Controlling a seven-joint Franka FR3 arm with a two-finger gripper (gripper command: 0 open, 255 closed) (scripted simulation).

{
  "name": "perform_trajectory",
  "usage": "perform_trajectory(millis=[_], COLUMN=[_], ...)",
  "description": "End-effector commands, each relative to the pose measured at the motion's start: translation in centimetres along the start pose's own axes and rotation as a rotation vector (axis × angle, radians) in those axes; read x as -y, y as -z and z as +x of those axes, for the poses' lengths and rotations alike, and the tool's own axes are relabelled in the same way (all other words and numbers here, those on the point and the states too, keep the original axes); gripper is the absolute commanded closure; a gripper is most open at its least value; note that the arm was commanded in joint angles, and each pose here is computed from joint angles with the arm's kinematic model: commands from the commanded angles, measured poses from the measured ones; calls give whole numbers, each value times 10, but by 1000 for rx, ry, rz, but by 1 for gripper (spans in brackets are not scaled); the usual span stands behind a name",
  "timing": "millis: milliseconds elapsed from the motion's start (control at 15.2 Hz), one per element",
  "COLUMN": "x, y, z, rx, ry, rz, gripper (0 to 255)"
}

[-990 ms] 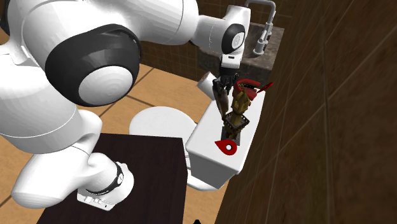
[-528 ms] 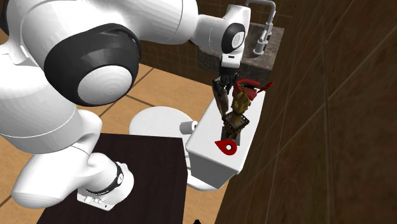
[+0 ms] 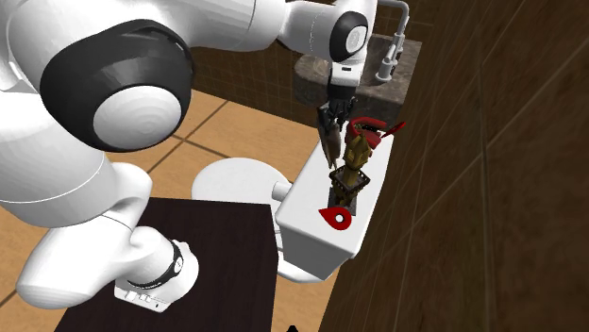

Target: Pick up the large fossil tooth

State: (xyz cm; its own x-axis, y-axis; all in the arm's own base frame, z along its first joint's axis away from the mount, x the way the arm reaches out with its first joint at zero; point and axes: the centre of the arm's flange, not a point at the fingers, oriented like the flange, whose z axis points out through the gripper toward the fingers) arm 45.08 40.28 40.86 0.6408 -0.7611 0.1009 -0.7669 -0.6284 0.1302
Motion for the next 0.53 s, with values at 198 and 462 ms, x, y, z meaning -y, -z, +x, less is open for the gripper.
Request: perform_trajectory(millis=[198, 462], x=[-4, -6], y=[26, 38], z=[2, 3], rx=[0, 0], ry=[0, 0], rz=[0, 0], gripper=[255, 255])
